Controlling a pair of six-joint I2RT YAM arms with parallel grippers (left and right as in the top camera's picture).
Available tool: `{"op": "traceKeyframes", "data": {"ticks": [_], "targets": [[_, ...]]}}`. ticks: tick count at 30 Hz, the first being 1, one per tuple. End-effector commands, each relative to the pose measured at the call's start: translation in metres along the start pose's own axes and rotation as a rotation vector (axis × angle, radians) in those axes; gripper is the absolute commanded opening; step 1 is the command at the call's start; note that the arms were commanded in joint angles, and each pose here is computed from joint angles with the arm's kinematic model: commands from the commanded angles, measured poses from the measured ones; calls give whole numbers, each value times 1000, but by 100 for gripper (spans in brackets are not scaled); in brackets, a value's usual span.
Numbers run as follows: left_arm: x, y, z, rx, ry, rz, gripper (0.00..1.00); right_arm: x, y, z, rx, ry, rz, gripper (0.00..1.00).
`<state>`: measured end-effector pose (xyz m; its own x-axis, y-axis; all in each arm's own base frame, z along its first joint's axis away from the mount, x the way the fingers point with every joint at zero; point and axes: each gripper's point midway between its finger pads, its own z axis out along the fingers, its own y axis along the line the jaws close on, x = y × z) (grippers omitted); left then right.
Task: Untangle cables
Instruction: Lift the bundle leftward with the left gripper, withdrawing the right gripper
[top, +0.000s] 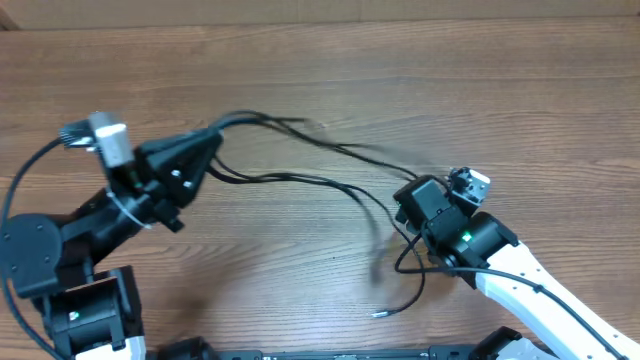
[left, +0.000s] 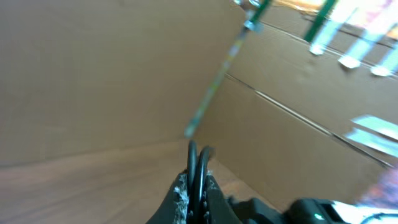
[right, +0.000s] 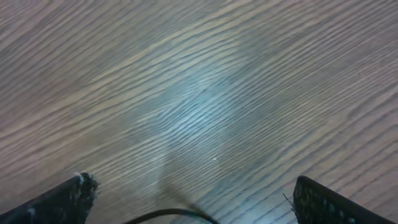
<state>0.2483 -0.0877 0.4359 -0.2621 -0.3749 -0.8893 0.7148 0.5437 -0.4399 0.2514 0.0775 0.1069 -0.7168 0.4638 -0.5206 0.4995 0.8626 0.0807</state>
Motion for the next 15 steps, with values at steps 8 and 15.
{"op": "traceKeyframes", "data": {"ticks": [8, 15], "targets": [[-13, 4, -14, -56, -23, 25, 4, -1, 5, 1, -24, 19, 34, 100], [-5, 15, -13, -74, 3, -34, 4, 12, 18, -1, -94, 102, 41, 100]]}}
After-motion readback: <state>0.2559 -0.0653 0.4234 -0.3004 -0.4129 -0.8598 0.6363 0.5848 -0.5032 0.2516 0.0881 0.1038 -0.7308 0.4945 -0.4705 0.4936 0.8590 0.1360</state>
